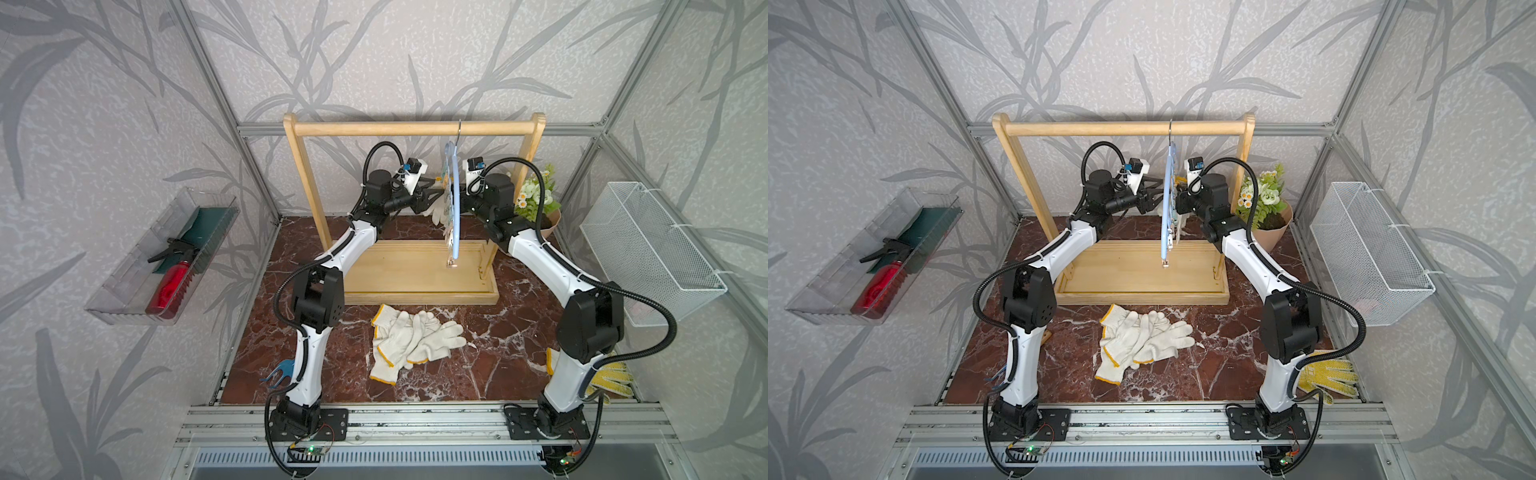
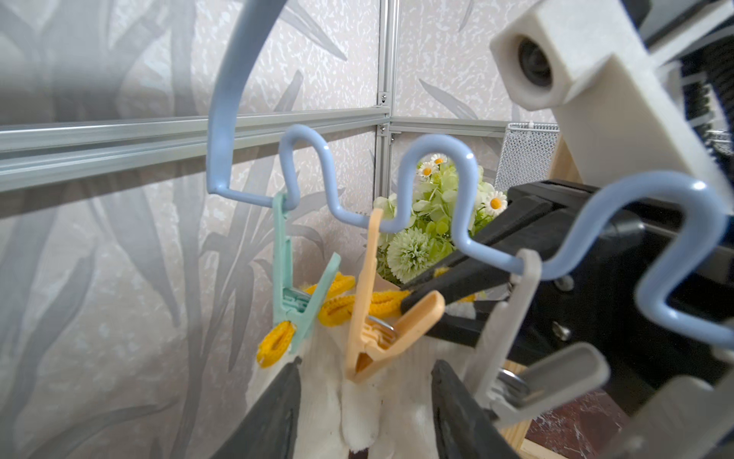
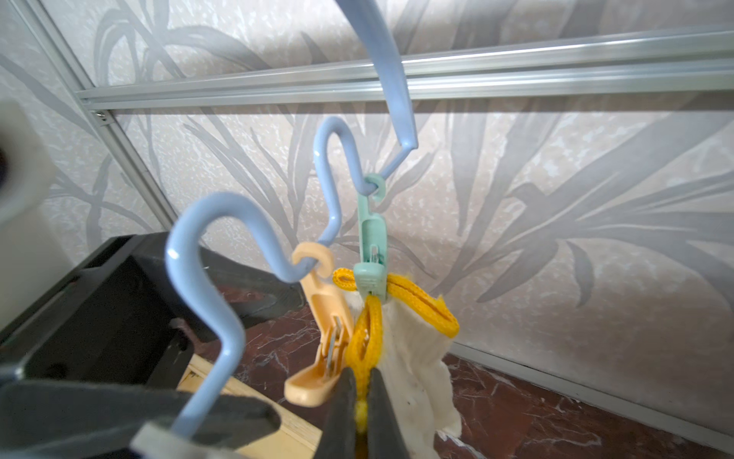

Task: Clip the gloves onto a hanger to dry
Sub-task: Open the clamp at the hanger.

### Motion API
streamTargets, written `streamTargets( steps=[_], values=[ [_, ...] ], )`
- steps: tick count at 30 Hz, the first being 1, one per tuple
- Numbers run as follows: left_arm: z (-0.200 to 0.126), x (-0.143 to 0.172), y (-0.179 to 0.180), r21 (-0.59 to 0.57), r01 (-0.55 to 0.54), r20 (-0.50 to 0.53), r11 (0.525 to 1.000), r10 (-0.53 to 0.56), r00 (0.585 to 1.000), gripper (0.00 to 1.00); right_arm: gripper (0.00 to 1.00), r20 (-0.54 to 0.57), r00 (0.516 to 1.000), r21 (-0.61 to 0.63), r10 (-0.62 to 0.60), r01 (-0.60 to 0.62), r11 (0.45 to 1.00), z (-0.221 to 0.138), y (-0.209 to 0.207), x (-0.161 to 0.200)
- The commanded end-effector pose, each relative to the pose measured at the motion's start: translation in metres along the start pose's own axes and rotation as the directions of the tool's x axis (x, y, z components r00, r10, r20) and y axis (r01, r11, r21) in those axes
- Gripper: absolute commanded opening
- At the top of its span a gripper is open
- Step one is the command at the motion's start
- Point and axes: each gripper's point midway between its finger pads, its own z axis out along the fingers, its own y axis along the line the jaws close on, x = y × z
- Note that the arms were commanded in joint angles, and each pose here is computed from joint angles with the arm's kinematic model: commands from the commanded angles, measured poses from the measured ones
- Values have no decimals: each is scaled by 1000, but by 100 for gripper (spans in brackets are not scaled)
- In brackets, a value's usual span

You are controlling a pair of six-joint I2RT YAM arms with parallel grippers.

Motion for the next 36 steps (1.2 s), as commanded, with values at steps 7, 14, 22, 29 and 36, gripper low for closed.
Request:
streamTargets(
  steps=[7, 14, 22, 29, 36],
  values=[
    [-12, -27, -2, -33, -102, 50, 994, 104, 993, 50, 0, 72, 996, -217, 57, -40, 975, 0, 33, -31],
    [-19, -39, -6, -30, -113, 89, 993, 115, 989, 48, 0, 69, 996, -259, 63, -43, 965, 0, 40, -34],
    [-34, -56, -15, -20, -125, 125, 992, 127, 984, 47, 0, 60, 996, -276, 60, -41, 960, 2, 44, -33],
    [-39, -56, -19, -20, -126, 121, 992, 127, 984, 43, 0, 55, 997, -290, 61, -42, 956, 3, 49, -32],
    [-37, -50, -22, 6, -116, 96, 993, 115, 989, 42, 0, 59, 997, -306, 59, -38, 951, 2, 55, -34]
  ],
)
